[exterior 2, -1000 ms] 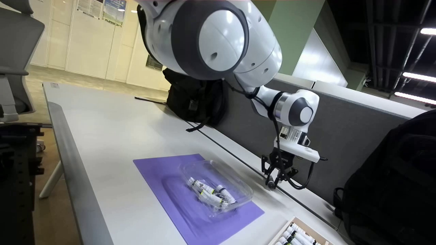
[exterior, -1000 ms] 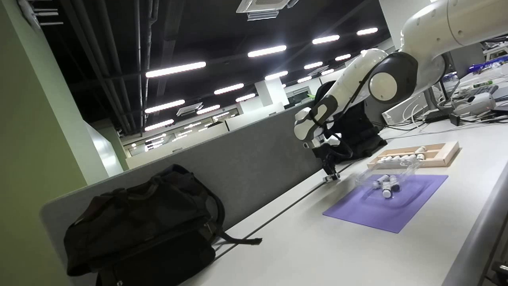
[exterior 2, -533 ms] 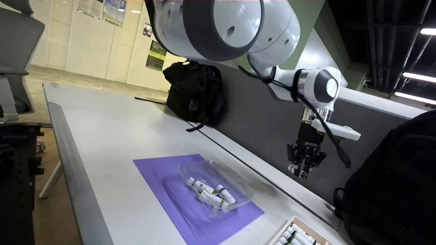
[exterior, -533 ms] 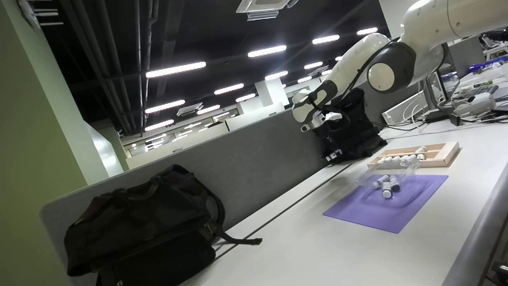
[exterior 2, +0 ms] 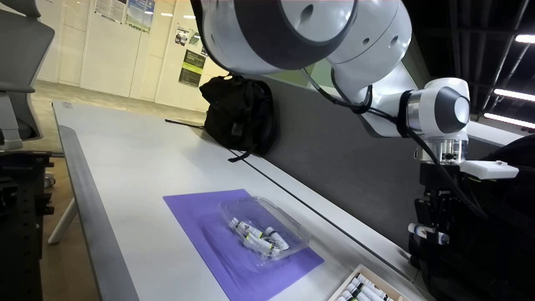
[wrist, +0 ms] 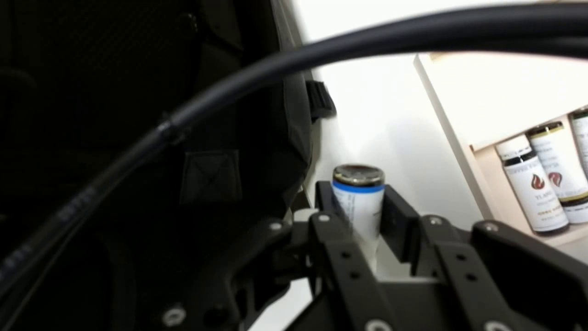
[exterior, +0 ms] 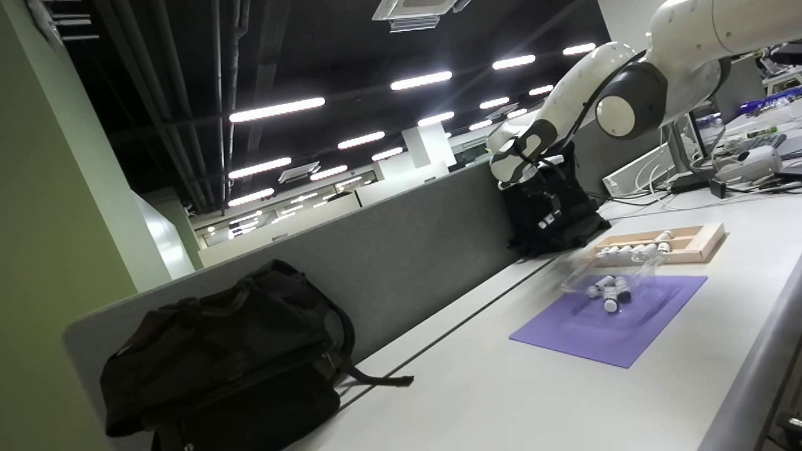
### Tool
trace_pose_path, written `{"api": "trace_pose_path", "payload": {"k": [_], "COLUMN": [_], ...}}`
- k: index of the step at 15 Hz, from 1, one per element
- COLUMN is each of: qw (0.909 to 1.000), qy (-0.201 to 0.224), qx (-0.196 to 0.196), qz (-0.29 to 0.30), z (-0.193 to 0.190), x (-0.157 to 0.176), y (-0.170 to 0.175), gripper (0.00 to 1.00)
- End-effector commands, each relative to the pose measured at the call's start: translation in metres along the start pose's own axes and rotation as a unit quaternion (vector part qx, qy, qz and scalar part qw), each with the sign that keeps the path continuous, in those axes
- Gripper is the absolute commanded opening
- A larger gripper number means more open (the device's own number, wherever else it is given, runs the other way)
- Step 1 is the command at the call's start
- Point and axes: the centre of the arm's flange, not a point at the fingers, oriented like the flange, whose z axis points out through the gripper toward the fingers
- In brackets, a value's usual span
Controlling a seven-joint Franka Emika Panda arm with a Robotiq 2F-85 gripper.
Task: Get the object from the table and put it in the upper half of the box
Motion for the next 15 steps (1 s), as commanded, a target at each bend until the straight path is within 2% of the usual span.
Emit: {"api": "trace_pose_path", "payload": {"k": [1,7,8,15], "qw": [1.0000,1.0000,0.9999,0.9970], "qy": [0.000,0.001,-0.002,0.023], "qx": [-0.001,-0.003,-0.009,0.013], "qz": [-0.001,-0.007,-0.009,-0.072], "z": [0.001,-0.001,0.001,0.021], "x": [-0.003,0.006,0.003,-0.033], "y": [0.000,0.000,-0.005,-0.043], "gripper": [0.28,0.28,0.07,0.07]}}
